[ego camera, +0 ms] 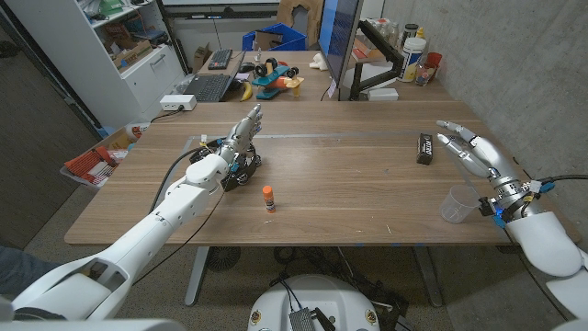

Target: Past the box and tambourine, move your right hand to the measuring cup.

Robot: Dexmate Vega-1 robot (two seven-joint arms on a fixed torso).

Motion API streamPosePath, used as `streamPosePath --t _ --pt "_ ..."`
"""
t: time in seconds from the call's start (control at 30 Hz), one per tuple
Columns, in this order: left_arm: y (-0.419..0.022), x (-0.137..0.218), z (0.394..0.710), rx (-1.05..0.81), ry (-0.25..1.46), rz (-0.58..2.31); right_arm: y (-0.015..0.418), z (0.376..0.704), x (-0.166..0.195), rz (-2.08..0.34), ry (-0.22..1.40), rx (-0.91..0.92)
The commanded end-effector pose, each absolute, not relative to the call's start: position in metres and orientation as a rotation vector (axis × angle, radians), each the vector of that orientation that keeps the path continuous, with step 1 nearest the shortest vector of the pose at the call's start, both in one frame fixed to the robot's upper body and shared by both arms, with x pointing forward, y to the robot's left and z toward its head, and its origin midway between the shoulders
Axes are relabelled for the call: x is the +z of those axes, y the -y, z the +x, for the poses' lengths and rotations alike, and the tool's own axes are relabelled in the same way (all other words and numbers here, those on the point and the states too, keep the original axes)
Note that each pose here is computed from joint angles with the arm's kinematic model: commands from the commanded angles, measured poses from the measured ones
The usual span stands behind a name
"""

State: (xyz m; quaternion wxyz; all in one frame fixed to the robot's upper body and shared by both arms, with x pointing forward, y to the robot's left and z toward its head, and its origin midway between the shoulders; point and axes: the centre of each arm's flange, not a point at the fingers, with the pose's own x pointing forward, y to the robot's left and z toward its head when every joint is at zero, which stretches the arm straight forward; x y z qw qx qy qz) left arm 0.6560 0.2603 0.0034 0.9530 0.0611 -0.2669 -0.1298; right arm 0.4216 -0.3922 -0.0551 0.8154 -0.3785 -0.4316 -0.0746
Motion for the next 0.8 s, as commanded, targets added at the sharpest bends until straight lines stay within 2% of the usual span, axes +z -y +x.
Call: streamPosePath --t 0.03,0.8 --pt "-0.263 0.005 0.654 -0.258 0.542 0.13 0.389 0.417 -0.06 -0.859 0.919 -0.193" --pt "-0.268 0.008 0.656 -0.26 0.563 0.122 0.383 0.413 -0.074 -0.923 0.873 -0.226"
